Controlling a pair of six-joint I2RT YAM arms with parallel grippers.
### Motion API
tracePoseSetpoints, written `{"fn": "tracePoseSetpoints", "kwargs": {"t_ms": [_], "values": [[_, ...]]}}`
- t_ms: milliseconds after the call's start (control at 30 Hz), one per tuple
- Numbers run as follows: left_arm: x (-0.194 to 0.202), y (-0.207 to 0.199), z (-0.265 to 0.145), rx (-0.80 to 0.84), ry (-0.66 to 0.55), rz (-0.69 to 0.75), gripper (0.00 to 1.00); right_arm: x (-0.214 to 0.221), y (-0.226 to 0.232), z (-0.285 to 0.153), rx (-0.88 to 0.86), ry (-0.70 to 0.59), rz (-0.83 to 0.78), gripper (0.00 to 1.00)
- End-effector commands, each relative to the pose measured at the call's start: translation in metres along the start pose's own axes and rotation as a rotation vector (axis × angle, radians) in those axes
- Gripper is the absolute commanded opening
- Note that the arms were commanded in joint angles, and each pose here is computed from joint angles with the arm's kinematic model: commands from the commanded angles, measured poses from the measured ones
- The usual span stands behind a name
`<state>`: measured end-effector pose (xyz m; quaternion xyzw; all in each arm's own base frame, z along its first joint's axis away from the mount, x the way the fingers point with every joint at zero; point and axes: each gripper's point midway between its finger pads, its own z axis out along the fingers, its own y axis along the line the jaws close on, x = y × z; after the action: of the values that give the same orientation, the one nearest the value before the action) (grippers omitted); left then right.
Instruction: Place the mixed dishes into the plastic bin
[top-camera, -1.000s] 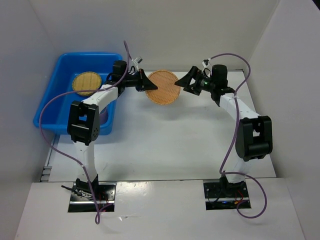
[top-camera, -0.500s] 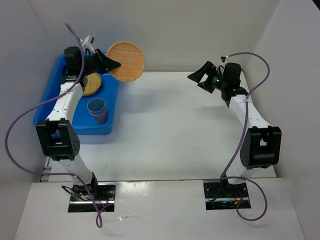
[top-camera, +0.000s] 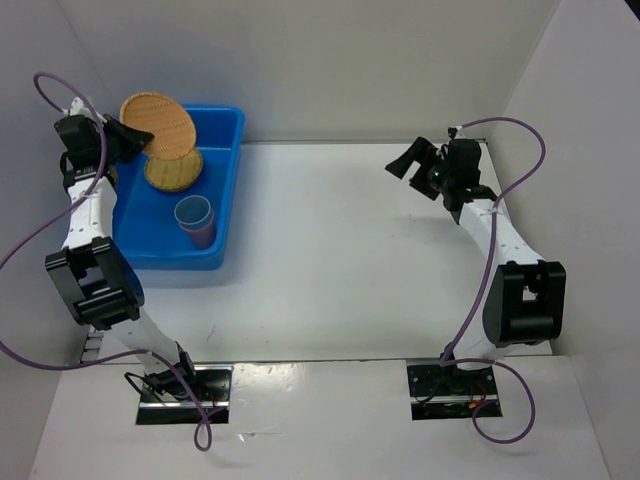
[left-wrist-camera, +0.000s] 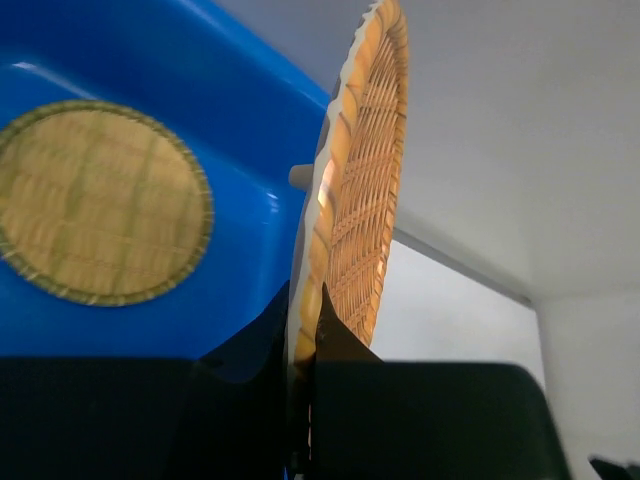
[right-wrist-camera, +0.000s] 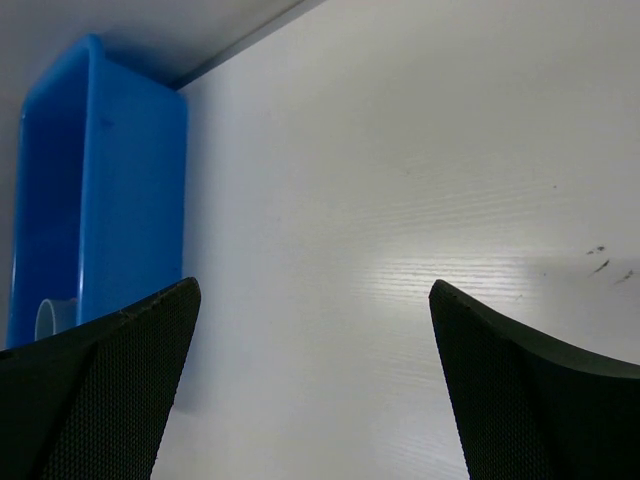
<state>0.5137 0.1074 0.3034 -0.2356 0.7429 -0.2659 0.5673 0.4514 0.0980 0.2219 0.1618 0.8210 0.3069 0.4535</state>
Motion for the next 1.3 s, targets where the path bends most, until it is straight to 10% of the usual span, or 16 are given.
{"fn": "tracePoseSetpoints", "kwargs": {"t_ms": [0, 733, 833, 867, 1000, 1267], "values": [[-0.013, 0.024, 0.009, -0.099, -0.136, -0.028, 0.0, -0.015, 0.002, -0.005, 0.011, -0.076, -0.045, 1.0], [0.059, 0.153, 0.091, -0.222, -0.174, -0.403, 0.0, 0.003, -0.032, 0.03, 0.114, -0.031, -0.059, 0.99], [0.07, 0.155, 0.094, -0.209, -0.138, -0.421, 0.16, 0.002, -0.032, 0.032, 0.114, -0.031, -0.059, 0.99], [0.073, 0.155, 0.093, -0.209, -0.124, -0.415, 0.41, 0.006, -0.028, 0.033, 0.1, -0.019, -0.072, 0.99], [0.072, 0.148, 0.084, -0.218, -0.114, -0.393, 0.82, 0.008, -0.025, 0.033, 0.082, -0.007, -0.072, 0.99], [0.043, 0.129, 0.056, -0.362, -0.111, -0.217, 1.0, 0.007, -0.008, 0.027, 0.045, -0.015, -0.087, 0.99]]}}
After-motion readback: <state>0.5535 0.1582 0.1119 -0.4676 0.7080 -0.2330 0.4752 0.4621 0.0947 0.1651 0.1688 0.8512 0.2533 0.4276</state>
